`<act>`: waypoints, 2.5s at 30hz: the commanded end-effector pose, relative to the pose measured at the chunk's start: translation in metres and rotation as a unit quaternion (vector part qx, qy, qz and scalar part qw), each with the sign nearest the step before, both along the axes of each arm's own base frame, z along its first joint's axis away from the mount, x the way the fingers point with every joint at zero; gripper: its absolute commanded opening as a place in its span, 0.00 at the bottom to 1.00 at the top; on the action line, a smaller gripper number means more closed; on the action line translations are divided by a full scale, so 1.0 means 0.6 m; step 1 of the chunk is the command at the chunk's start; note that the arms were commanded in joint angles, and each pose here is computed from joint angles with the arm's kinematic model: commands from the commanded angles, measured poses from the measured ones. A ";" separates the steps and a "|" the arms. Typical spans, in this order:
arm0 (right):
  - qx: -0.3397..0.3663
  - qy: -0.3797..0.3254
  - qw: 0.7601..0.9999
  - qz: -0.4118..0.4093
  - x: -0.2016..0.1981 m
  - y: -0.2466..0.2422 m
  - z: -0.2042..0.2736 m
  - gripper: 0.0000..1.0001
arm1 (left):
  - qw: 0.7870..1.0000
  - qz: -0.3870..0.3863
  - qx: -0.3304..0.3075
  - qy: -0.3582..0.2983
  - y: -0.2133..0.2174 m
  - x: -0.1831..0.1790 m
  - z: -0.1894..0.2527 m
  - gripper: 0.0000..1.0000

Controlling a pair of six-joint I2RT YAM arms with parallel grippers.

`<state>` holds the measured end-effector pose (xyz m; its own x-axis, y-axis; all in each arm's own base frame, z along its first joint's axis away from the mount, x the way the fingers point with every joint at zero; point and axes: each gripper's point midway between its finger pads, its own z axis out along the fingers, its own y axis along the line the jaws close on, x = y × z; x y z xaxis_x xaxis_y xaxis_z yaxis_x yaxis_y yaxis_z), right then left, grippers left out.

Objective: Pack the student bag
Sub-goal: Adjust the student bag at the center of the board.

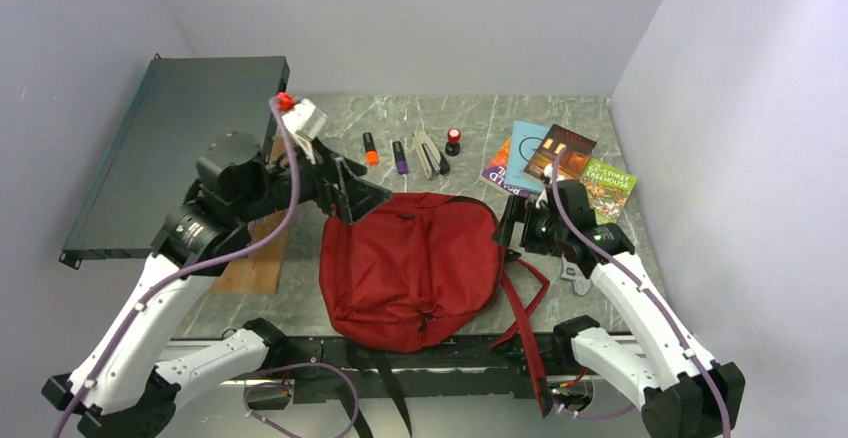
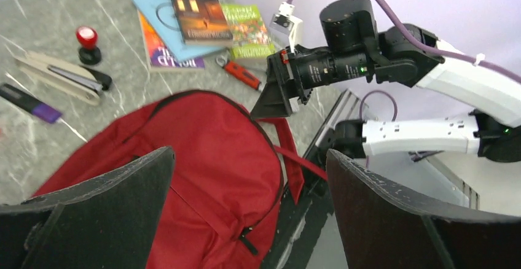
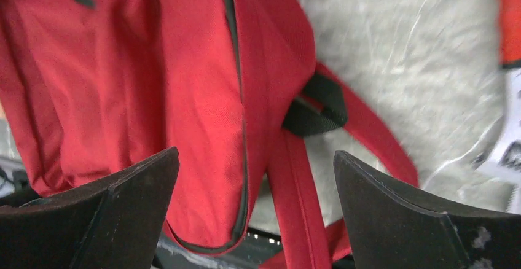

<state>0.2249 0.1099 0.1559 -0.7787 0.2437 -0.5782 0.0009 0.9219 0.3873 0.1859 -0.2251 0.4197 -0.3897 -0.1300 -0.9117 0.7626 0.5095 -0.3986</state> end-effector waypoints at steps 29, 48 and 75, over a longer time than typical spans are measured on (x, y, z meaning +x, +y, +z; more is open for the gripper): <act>0.538 -0.226 0.720 0.377 -0.036 0.367 0.545 0.00 | 0.991 0.118 -0.028 -0.064 0.043 -0.011 0.043 0.99; 0.447 -0.012 0.857 0.256 -0.002 0.184 0.110 0.00 | 0.991 0.120 -0.023 -0.054 0.039 -0.006 0.021 0.99; -0.149 -0.008 0.988 -0.043 0.056 0.004 -0.052 0.88 | 0.978 0.107 0.110 0.142 -0.033 0.021 -0.293 0.96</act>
<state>0.2612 0.1222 0.1120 -0.7863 0.1663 -0.5950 0.0871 0.9833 0.1598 0.1946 -0.2487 0.2368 -0.6347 0.0139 -0.7727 0.5332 0.7316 -0.4248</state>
